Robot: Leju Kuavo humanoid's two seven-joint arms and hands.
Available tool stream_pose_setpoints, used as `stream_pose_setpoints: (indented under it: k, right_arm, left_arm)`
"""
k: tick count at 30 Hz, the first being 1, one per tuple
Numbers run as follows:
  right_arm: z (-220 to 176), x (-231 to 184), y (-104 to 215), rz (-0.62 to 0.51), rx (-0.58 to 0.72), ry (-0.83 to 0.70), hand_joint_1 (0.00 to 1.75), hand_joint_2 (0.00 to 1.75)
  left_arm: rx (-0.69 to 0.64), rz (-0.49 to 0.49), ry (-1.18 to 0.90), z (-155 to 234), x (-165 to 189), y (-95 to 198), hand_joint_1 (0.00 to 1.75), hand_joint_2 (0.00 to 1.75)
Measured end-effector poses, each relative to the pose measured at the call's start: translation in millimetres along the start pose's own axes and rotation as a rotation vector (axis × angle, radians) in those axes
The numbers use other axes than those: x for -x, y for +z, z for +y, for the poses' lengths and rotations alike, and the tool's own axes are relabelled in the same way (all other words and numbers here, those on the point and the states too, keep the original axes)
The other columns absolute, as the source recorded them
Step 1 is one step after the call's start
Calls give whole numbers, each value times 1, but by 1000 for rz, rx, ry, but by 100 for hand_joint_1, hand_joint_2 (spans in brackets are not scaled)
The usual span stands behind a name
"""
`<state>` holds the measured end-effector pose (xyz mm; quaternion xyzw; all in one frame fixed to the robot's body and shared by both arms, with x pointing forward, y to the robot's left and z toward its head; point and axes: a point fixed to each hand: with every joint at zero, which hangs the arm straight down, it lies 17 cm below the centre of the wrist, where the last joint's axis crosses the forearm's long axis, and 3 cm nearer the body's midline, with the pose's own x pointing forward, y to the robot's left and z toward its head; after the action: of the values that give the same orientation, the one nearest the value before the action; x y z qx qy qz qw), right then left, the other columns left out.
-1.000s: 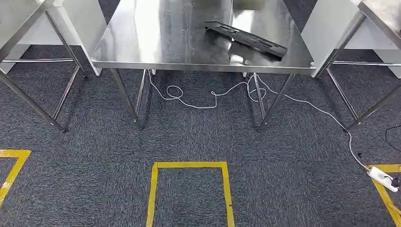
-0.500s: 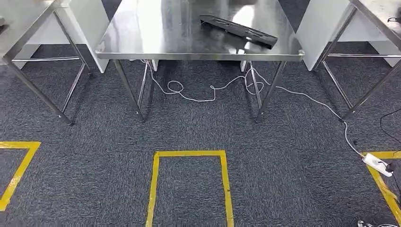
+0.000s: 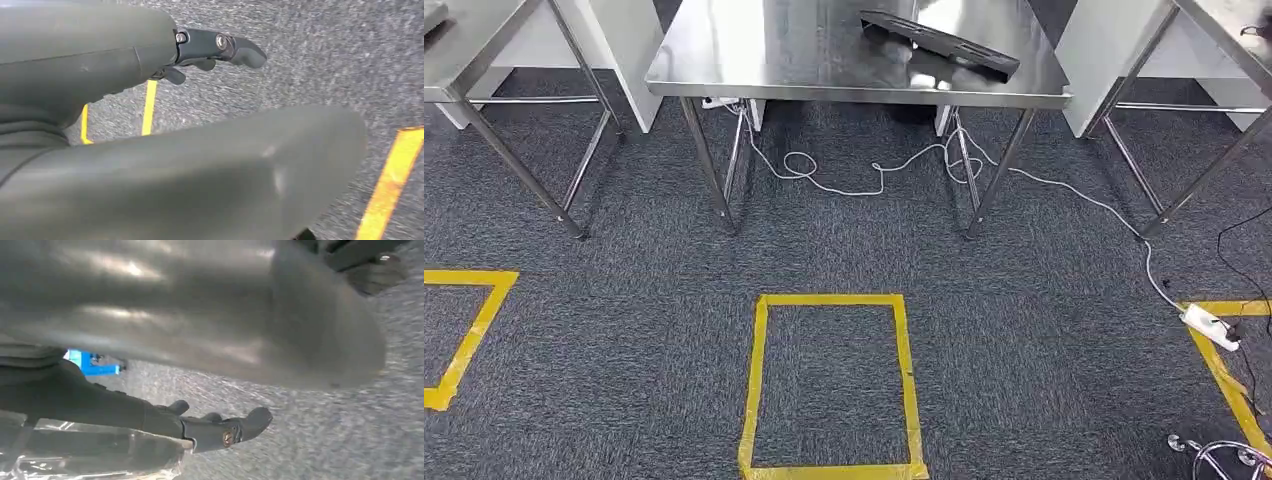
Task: Take the parts from the cabinet and place them on the table.
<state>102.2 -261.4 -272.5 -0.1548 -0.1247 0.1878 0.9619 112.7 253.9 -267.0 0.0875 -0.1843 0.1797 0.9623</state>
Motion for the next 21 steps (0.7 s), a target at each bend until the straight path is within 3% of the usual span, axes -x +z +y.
stream_pose_setpoints:
  k: [21]
  right_arm:
    - [3,7,1,32,-3,-43,0,0]
  left_arm:
    - [21,-19,-63,1,-5,-2,0,0]
